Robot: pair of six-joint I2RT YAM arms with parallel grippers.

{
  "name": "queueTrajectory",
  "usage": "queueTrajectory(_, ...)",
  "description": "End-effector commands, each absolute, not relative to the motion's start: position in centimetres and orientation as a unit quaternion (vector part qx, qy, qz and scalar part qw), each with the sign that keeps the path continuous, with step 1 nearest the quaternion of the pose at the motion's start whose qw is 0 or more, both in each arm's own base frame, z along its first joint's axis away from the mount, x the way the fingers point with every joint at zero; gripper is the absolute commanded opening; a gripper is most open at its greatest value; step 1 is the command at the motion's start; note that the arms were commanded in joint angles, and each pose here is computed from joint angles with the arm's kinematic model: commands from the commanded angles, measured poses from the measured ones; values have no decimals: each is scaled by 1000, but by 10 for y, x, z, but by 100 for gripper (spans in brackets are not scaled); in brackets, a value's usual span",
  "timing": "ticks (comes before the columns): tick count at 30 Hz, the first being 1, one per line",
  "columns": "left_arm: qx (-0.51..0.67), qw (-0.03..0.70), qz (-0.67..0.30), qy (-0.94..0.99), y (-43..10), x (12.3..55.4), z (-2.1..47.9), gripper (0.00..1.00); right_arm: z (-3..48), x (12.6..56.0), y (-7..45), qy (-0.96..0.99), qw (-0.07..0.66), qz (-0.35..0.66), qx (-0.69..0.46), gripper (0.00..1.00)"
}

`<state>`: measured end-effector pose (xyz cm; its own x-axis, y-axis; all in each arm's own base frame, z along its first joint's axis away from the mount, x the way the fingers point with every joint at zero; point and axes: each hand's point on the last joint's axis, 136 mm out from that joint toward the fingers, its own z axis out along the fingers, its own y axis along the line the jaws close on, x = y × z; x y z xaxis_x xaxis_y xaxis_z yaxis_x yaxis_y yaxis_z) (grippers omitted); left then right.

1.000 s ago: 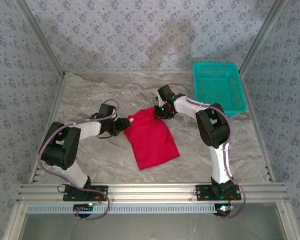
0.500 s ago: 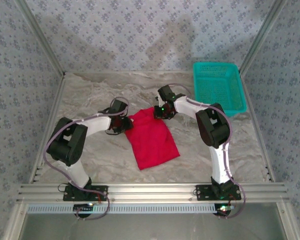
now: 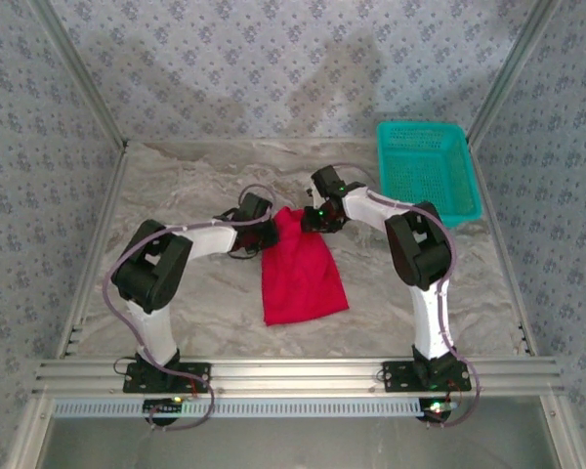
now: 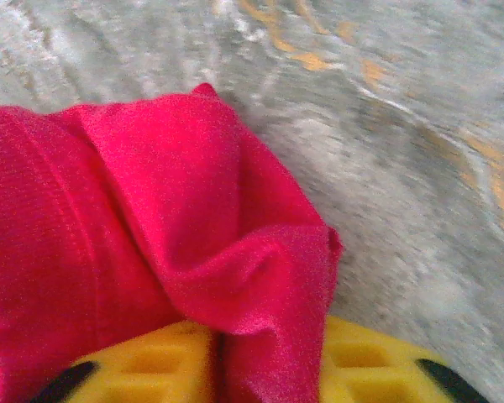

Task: Fold the inside-out t-shirt

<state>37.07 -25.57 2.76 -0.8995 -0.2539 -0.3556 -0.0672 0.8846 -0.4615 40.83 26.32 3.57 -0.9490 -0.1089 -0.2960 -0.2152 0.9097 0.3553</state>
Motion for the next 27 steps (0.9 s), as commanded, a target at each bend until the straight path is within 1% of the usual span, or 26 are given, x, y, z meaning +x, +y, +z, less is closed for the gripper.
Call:
queueTrajectory(1,-55,192,-256,946,-264,359,37,0,62,407,242,972,143,174,-71,59)
queueTrajectory(3,-55,192,-262,944,-263,360,40,0,67,412,235,971,154,167,-69,68)
queueTrajectory(4,-55,192,-265,943,-263,359,41,0,67,415,235,971,155,167,-70,70)
queueTrajectory(10,-56,195,-272,941,-264,362,48,0,46,418,236,975,136,161,-71,71)
queueTrajectory(14,-56,193,-274,941,-264,362,49,0,27,410,227,982,120,122,-77,71)
queueTrajectory(16,-57,191,-272,941,-264,361,48,0,21,404,226,983,113,118,-79,72)
queueTrajectory(19,-60,190,-272,941,-262,361,48,0,12,399,232,984,101,126,-79,69)
queueTrajectory(20,-61,192,-274,941,-262,361,48,0,10,397,236,983,97,136,-79,66)
queueTrajectory(22,-59,197,-275,939,-260,364,52,0,9,398,243,981,92,155,-78,55)
queueTrajectory(24,-51,204,-278,937,-257,366,57,0,14,403,249,978,98,166,-81,38)
queueTrajectory(27,-46,210,-284,934,-251,371,65,0,27,412,252,974,111,175,-86,21)
